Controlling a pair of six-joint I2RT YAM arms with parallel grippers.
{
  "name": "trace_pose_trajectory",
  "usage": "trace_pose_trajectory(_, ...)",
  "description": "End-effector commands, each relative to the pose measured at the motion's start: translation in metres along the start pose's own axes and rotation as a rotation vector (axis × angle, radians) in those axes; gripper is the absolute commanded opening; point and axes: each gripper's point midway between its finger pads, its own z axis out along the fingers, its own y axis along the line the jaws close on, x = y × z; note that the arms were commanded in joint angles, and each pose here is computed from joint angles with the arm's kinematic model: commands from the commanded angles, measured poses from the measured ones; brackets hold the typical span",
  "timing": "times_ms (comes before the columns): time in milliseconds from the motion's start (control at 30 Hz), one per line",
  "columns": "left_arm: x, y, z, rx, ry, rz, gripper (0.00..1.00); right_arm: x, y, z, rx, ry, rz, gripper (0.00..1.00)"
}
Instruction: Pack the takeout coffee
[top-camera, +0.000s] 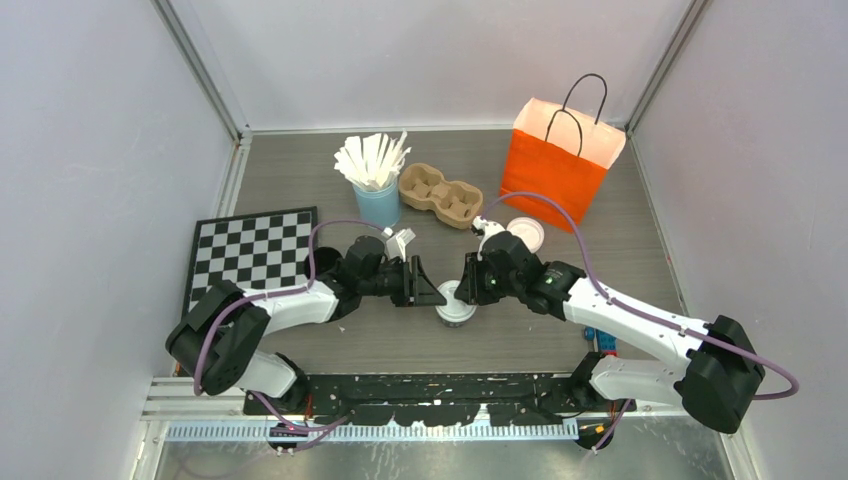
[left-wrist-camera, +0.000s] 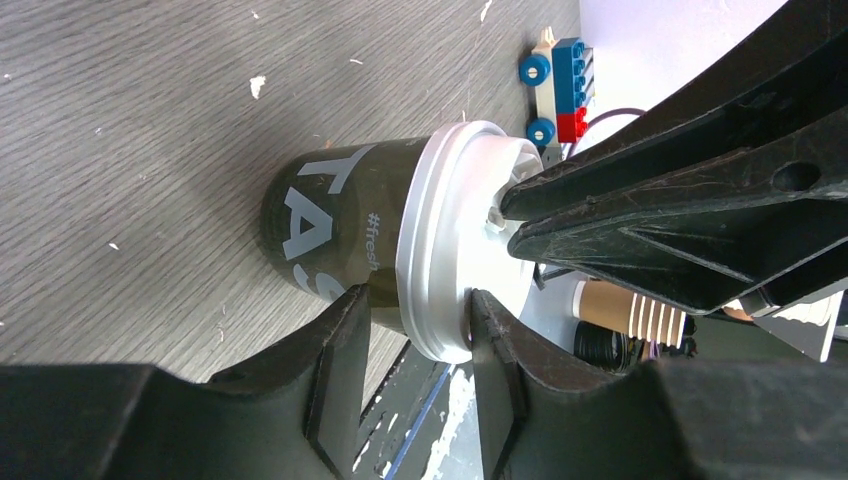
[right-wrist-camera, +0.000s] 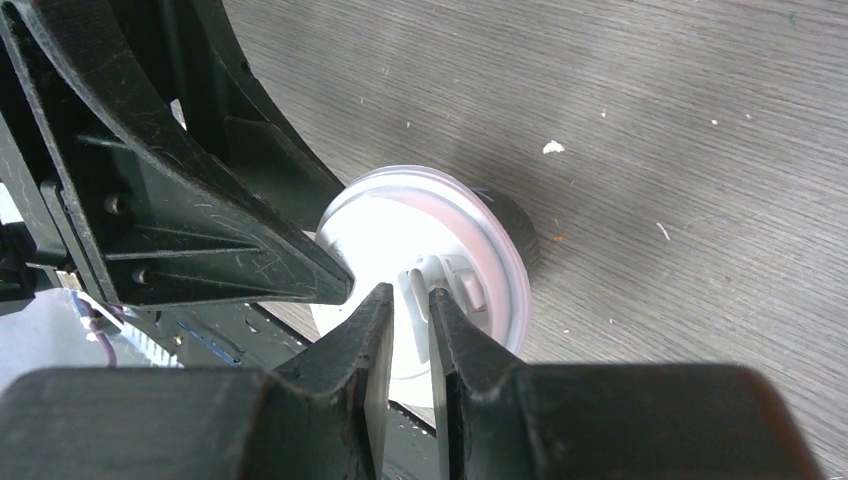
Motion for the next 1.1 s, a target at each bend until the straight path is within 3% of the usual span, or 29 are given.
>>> trace_pose_trajectory(0, 0.016, 0.037, -0.001, -0.136, 0.027, -0.046, 0.41, 0.032, -0.026, -0.003, 0.111, 0.131, 0.000, 0.25)
trace_pose_trajectory(167, -0.005, -0.004, -0.004, -0.025, 0.001, 0.036, 0.45, -0.007, 0.009, -0.026, 0.017, 0.043, -0.003, 0.26)
trace_pose_trajectory(300, -0.012, -0.015, -0.002, 0.006, 0.023, 0.106, 0.46, -0.035, 0.017, -0.049, 0.020, -0.053, -0.029, 0.26)
trace_pose_trajectory(433, -0.011, -0.016, 0.005, 0.028, 0.072, 0.143, 0.43, -0.050, 0.007, -0.063, 0.059, -0.132, -0.029, 0.34)
trace_pose_trajectory(633, -0.009, -0.014, 0.012, 0.061, 0.105, 0.167, 0.38, -0.047, -0.010, -0.054, 0.058, -0.077, -0.021, 0.41)
trace_pose_trajectory(800, -0.007, -0.006, 0.015, 0.041, 0.118, 0.182, 0.38, -0.051, -0.016, -0.044, -0.013, -0.056, 0.041, 0.41)
trace_pose_trajectory(1067, -0.005, 0.004, 0.018, 0.010, 0.118, 0.171, 0.38, -0.017, -0.026, -0.020, -0.046, 0.023, 0.119, 0.39)
